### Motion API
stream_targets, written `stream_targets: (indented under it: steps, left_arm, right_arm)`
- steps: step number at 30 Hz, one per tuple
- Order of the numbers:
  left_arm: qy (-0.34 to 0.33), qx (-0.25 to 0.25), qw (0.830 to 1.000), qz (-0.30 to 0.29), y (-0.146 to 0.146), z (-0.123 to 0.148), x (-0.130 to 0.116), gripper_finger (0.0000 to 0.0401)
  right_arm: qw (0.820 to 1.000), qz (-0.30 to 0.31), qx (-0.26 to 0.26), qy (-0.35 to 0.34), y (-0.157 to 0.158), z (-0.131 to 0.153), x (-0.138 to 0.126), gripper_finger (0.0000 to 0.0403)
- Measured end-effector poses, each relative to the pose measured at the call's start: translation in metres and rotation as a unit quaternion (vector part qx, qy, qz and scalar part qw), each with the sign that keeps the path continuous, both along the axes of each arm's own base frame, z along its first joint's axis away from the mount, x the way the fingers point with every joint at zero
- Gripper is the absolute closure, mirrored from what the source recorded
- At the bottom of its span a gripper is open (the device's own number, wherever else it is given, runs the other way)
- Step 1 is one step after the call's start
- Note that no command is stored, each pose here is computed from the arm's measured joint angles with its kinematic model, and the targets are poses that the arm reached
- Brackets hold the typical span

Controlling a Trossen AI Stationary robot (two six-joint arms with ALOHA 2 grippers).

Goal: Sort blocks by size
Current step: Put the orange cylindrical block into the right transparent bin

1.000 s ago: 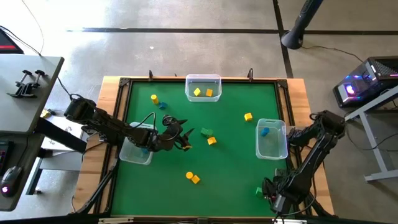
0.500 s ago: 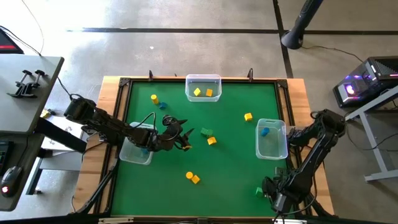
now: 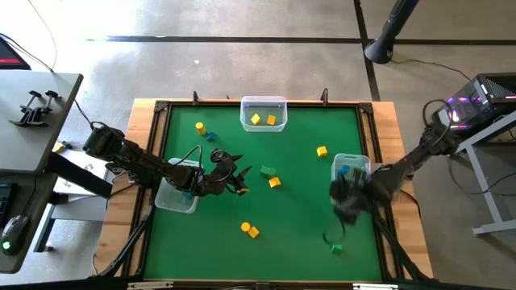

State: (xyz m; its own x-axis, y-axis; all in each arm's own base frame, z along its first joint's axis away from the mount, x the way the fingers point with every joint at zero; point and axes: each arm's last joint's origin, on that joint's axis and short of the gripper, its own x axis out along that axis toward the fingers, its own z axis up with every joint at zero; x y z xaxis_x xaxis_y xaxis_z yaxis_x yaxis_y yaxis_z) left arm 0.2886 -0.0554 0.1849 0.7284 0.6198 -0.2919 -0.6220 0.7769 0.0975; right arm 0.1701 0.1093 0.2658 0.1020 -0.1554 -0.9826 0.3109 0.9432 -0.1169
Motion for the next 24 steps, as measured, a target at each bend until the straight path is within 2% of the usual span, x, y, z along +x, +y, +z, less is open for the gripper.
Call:
stream_targets:
  steps: [4, 8, 13, 24]
  left_arm:
    - [-0.001, 0.0, 1.0, 0.0, 0.0, 0.0, 0.0, 0.0172]
    - [-0.001, -0.001, 1.0, -0.001, -0.001, 0.0, 0.0, 0.0172]
    - [0.0, -0.003, 1.0, -0.006, -0.001, 0.0, 0.0, 0.0172]
    - [-0.001, -0.004, 1.0, -0.005, -0.001, 0.0, 0.0, 0.0172]
  right_arm:
    - [0.996, -0.037, -0.003, 0.081, -0.038, -0.007, -0.005, 0.0276]
    - [0.991, -0.041, 0.036, 0.123, -0.061, -0.029, -0.003, 0.0276]
    - [0.989, -0.045, 0.051, 0.133, -0.079, -0.054, -0.002, 0.0276]
    - [0.988, -0.041, 0.074, 0.129, -0.09, -0.073, -0.003, 0.0263]
